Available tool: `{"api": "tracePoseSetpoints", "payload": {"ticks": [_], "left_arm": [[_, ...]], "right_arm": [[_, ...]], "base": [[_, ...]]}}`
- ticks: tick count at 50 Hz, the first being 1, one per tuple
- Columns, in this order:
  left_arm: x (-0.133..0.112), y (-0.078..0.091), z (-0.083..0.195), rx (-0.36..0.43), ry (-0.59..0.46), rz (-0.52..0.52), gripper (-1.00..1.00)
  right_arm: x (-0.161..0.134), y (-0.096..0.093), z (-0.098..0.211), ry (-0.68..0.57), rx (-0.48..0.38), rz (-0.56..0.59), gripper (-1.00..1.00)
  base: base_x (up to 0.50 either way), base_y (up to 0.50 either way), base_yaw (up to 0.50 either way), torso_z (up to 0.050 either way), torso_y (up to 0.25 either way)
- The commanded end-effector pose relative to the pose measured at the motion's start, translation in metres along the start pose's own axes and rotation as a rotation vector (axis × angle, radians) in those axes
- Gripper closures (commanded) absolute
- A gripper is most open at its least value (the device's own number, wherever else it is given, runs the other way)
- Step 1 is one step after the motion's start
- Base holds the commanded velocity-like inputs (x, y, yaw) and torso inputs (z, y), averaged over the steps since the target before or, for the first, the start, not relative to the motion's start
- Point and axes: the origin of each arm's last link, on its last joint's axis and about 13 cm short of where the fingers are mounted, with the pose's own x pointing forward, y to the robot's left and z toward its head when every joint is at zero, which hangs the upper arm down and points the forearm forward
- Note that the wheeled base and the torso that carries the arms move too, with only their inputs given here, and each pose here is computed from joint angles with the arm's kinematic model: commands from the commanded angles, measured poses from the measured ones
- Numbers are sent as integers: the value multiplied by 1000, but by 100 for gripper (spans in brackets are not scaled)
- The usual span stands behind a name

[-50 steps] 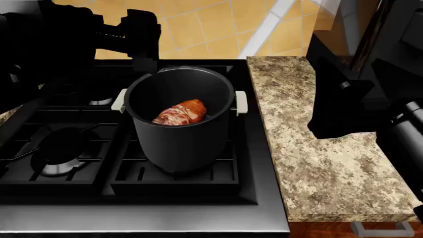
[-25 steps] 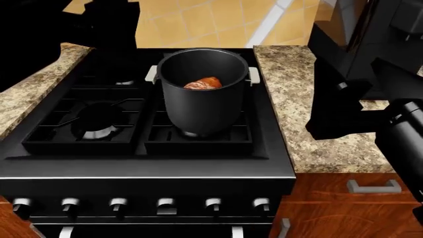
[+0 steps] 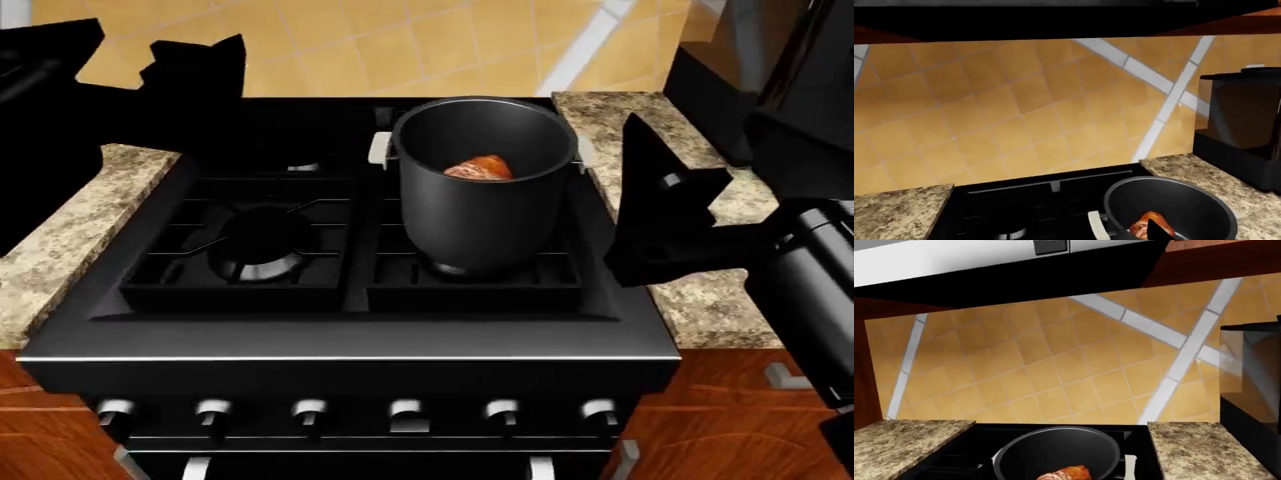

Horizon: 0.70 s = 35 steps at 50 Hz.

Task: Frozen meat rests on a plate on the counter. Retrieve the meat and place it in a pot on a burner. Then turn the burner on.

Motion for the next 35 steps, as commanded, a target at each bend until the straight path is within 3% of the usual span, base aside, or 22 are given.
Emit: {"api": "tracePoseSetpoints", "payload": {"ticks": [1, 7, 11, 16, 23, 35], "left_arm": [[-8, -1, -16, -32, -77, 12, -100], [-27, -6, -31, -79, -172, -62, -100], [-42, -13, -54, -118, -173, -56, -100], [-52, -20, -88, -83, -200, 6, -100], [-63, -26, -131, -157, -197, 105, -100], [-61, -18, -146, -217, -170, 178, -100]], "right_arm": [[1, 1, 0, 3, 12, -9, -100], [0, 1, -1, 1, 22, -21, -100], [-2, 2, -1, -10, 27, -32, -100], [-5, 3, -3, -23, 39, -49, -100], [-8, 7, -9, -36, 51, -61, -100], [-8, 12, -12, -29, 51, -58, -100]], "base": [[0, 0, 0, 0, 0], [0, 0, 0, 0, 0], [0, 0, 0, 0, 0], [0, 0, 0, -28, 0], [0, 0, 0, -50, 3], [0, 0, 0, -50, 6]]}}
